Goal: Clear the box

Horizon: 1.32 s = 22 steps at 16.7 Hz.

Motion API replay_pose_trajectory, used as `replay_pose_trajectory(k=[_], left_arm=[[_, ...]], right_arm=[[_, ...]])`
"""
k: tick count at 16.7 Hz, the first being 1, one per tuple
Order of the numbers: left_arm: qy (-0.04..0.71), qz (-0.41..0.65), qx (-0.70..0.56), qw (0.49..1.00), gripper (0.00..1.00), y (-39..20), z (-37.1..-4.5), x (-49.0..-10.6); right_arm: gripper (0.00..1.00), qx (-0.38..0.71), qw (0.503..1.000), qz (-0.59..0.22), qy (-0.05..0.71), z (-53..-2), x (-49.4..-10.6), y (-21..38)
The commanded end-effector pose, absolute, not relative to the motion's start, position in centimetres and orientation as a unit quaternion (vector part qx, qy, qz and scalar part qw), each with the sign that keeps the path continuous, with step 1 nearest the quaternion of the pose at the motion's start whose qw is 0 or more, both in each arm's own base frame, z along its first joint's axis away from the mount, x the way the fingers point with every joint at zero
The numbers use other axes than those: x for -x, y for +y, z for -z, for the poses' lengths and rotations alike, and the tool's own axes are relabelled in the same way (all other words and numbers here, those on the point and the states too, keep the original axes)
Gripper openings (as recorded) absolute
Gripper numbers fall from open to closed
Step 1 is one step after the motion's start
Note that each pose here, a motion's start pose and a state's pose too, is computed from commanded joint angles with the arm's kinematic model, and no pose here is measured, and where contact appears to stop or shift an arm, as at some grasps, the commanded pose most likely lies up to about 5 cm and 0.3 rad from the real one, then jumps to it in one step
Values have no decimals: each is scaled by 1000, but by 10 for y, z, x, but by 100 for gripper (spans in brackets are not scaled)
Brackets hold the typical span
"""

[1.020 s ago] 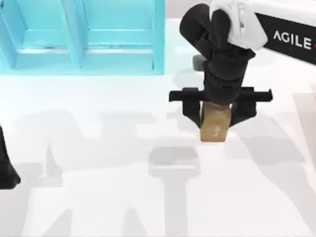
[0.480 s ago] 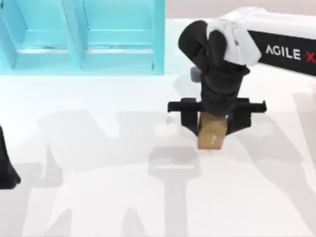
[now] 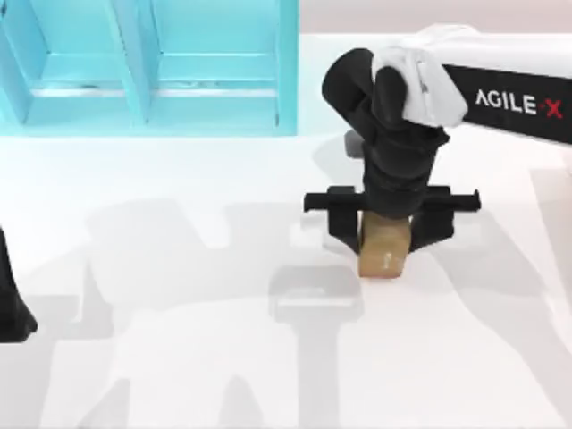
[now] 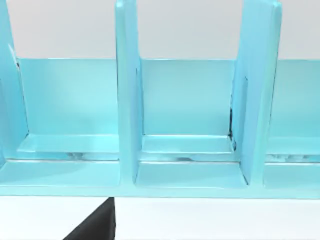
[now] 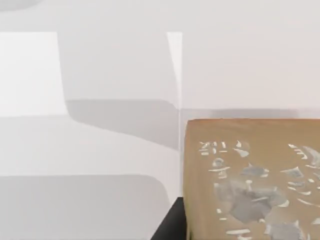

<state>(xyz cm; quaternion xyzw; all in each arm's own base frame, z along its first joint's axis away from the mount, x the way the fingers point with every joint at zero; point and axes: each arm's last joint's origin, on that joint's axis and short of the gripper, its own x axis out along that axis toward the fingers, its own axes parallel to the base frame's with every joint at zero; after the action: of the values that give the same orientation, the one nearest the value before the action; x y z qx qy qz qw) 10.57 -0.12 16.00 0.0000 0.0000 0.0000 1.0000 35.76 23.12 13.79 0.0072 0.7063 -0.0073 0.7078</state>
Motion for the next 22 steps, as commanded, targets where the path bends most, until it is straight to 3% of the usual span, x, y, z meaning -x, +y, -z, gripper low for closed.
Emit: replay_pose_trajectory(k=[10, 22], left_arm=[[0, 0, 0, 1000, 100, -1, -160, -106], [0, 0, 0, 1000, 100, -1, -160, -106]], right_arm=[[98, -7, 708, 7, 706, -138, -358, 231], [100, -8, 708, 8, 707, -148, -359, 232]])
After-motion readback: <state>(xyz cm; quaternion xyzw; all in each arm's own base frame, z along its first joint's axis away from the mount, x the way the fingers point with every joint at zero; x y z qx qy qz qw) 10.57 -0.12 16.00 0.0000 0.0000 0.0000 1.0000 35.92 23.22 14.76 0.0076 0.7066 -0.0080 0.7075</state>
